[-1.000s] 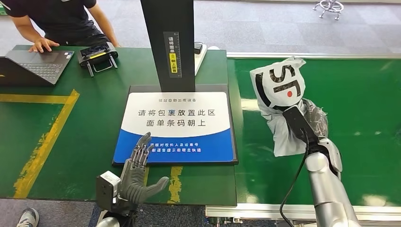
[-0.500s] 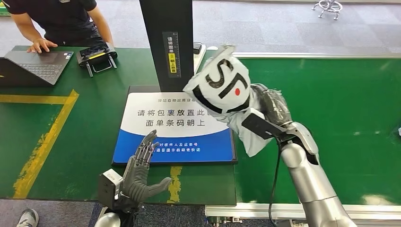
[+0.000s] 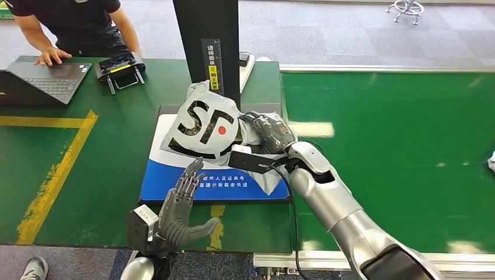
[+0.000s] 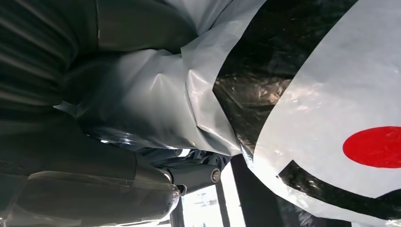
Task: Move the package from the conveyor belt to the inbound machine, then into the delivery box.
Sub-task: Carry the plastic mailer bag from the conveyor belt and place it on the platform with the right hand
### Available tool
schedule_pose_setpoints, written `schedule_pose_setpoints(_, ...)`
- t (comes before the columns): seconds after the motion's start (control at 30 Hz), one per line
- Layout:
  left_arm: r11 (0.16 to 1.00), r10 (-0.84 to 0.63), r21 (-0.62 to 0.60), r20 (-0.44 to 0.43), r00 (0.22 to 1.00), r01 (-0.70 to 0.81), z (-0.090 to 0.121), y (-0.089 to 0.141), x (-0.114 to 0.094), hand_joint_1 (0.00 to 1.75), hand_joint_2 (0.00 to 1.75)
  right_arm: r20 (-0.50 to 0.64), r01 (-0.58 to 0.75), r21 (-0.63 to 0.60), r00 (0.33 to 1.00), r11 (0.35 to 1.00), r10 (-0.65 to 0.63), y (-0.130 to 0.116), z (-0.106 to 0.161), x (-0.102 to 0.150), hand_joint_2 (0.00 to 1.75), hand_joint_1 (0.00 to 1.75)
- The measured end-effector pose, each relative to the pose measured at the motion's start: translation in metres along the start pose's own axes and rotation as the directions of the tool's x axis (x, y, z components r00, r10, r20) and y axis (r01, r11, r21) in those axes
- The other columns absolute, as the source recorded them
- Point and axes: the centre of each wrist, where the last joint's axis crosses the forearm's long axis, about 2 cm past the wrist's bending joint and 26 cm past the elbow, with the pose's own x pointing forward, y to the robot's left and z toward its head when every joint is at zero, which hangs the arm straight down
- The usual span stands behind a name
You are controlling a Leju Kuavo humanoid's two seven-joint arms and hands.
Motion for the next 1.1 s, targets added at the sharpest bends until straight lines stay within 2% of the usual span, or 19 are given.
schedule_pose_setpoints(0.2, 1.0, 0.018, -0.009, -0.008, 1.0, -0.018, 0.003, -0.004, -0.003, 0.0, 1.75, -0.004, -0.121, 0.109, 0.993, 0.987, 0.122, 0.023, -0.015, 0.022, 1.75, 1.75)
schedule_pose_setpoints(0.57, 1.0, 0.016, -0.001, -0.027, 0.999, -0.016, 0.009, -0.004, -0.008, 0.0, 1.75, -0.016, -0.232, 0.255, 0.97, 0.939, 0.244, 0.048, -0.02, 0.038, 1.75, 1.75)
schedule_pose_setpoints(0.6, 1.0, 0.014, 0.0, -0.028, 1.0, -0.014, 0.009, -0.003, -0.008, 0.0, 1.75, -0.023, -0.243, 0.263, 0.966, 0.934, 0.258, 0.051, -0.019, 0.039, 1.75, 1.47)
schedule_pose_setpoints(0.7, 1.0, 0.006, 0.003, -0.034, 0.999, -0.006, 0.009, 0.0, -0.01, 0.0, 1.75, -0.051, -0.275, 0.267, 0.953, 0.924, 0.299, 0.057, -0.018, 0.042, 1.75, 0.16)
schedule_pose_setpoints(0.73, 1.0, 0.003, 0.004, -0.036, 0.999, -0.003, 0.009, 0.0, -0.01, 0.0, 1.75, -0.063, -0.284, 0.26, 0.949, 0.923, 0.31, 0.06, -0.018, 0.043, 1.75, 0.0)
schedule_pose_setpoints(1.1, 1.0, -0.013, -0.019, -0.016, 1.0, 0.013, -0.003, 0.008, -0.01, 0.0, 1.75, -0.157, -0.313, 0.021, 0.937, 0.95, 0.312, 0.072, -0.008, 0.043, 1.75, 0.0)
